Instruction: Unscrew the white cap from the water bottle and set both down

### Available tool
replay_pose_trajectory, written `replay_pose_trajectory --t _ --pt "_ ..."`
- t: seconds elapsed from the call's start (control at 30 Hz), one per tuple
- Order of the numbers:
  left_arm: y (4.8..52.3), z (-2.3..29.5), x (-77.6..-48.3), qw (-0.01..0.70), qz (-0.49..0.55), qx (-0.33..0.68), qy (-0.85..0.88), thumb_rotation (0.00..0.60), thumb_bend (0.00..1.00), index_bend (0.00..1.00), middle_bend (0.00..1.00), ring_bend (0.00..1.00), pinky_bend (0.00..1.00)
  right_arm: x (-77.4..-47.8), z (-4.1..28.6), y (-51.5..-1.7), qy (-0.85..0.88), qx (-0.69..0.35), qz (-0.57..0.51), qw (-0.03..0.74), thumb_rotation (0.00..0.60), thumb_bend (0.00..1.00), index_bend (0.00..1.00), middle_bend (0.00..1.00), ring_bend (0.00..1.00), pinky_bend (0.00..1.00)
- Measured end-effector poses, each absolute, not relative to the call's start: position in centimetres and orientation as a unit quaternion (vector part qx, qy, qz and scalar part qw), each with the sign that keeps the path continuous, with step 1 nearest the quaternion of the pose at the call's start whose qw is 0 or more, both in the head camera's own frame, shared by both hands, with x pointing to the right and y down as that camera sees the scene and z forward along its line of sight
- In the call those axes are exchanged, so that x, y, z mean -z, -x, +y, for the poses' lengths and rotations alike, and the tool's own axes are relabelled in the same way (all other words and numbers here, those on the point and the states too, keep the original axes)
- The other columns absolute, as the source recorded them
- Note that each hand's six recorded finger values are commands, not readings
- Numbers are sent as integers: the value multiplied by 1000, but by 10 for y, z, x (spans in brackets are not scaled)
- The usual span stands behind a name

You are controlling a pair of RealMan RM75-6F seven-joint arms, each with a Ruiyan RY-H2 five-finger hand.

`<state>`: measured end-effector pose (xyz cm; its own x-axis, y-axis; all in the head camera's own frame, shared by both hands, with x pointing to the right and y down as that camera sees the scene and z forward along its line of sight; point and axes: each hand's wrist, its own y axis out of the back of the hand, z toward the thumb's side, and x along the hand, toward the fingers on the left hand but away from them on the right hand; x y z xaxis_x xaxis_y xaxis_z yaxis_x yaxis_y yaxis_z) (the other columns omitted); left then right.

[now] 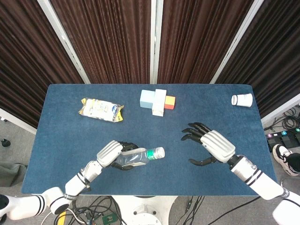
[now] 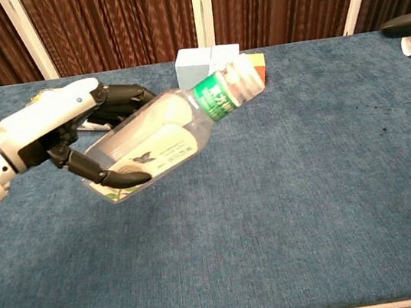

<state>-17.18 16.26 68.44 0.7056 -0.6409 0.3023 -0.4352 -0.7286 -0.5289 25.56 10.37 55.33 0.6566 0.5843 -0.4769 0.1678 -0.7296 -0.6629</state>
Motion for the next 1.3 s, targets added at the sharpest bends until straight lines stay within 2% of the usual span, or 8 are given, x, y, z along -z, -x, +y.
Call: replay_pose_trajectory --t 0.23,1.3 --pt "162 157 -678 206 314 226 899 600 475 537 556 485 601 -557 103 -225 875 -337 -182 297 428 187 273 92 0 0" --pt "153 160 -671 216 310 217 900 600 475 537 556 485 596 -561 112 -215 880 -331 -179 290 430 196 273 87 0 0"
